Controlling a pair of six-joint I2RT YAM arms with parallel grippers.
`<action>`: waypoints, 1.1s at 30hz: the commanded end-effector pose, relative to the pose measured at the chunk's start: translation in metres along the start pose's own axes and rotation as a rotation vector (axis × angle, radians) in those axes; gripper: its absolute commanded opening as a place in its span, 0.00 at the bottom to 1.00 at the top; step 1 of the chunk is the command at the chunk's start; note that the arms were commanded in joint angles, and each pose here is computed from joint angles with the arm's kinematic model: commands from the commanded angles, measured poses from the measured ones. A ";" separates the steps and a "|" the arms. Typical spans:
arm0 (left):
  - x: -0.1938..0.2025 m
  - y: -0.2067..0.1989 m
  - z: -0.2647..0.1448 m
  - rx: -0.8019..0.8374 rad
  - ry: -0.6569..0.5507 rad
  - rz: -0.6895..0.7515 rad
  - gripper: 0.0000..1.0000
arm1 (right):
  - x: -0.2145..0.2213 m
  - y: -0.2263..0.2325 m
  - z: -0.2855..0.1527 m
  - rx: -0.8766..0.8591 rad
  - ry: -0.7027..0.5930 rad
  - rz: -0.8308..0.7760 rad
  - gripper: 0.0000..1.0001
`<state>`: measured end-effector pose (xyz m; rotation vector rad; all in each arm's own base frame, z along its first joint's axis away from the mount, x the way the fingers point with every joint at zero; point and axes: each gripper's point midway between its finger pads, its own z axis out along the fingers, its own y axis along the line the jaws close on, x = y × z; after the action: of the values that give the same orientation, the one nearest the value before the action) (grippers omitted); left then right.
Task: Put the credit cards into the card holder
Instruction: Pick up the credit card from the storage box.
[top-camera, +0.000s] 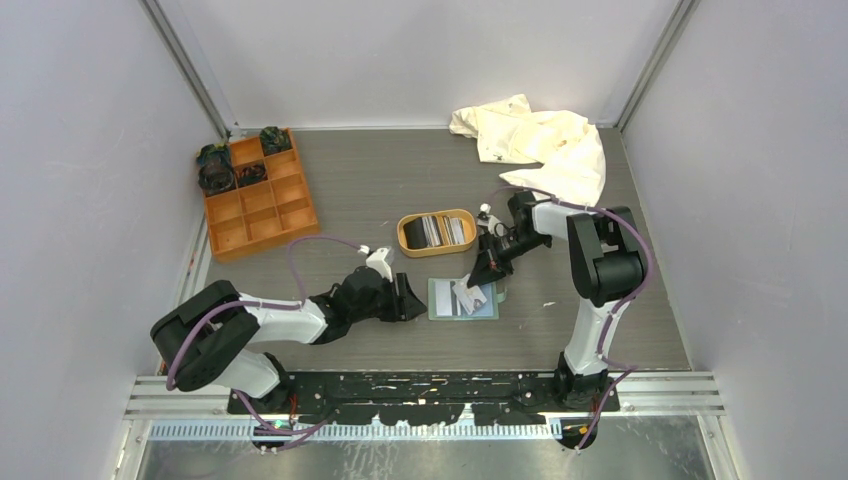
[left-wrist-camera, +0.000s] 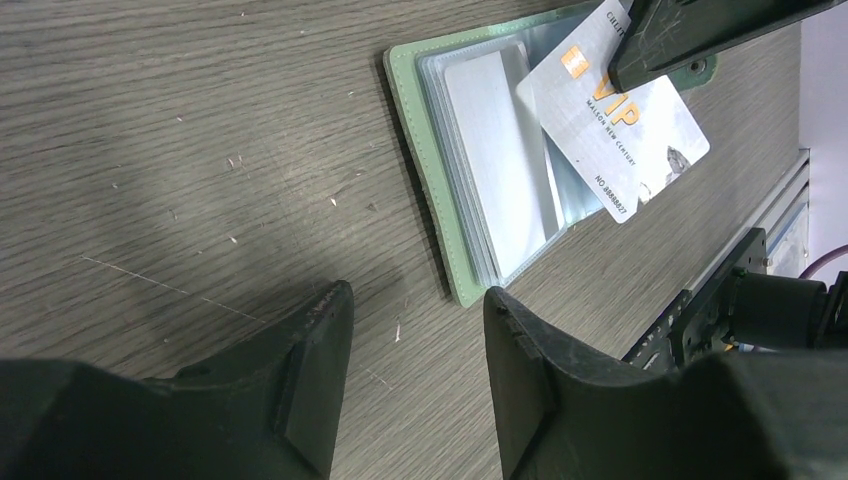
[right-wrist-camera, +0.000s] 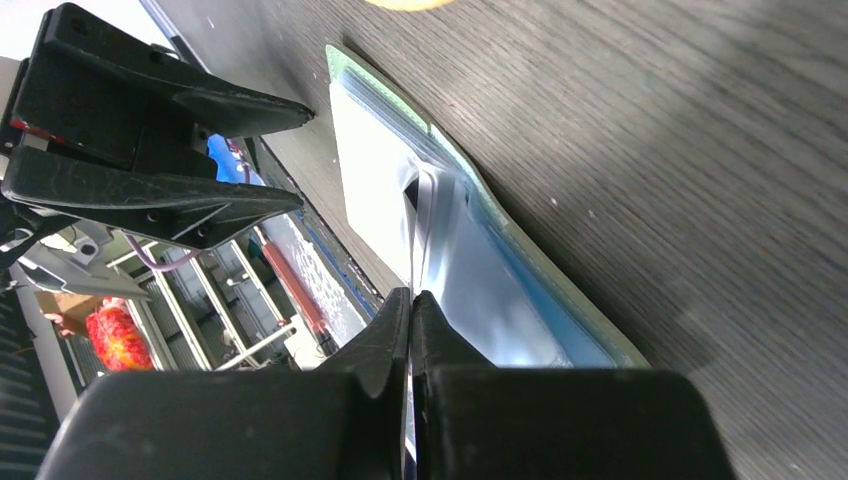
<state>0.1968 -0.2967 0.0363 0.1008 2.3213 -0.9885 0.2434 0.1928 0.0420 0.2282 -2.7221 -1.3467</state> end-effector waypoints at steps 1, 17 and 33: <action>-0.013 -0.016 0.003 0.043 -0.038 -0.001 0.51 | -0.005 0.002 -0.007 0.014 -0.026 -0.027 0.01; -0.013 -0.019 0.003 0.051 -0.032 -0.012 0.51 | -0.003 -0.013 -0.013 0.051 -0.049 -0.035 0.01; -0.013 -0.023 0.011 0.038 -0.018 -0.022 0.50 | 0.002 0.000 -0.018 -0.007 -0.037 -0.057 0.01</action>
<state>0.1984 -0.3066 0.0401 0.0841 2.3271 -1.0137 0.2435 0.1755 0.0446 0.2630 -2.7792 -1.3410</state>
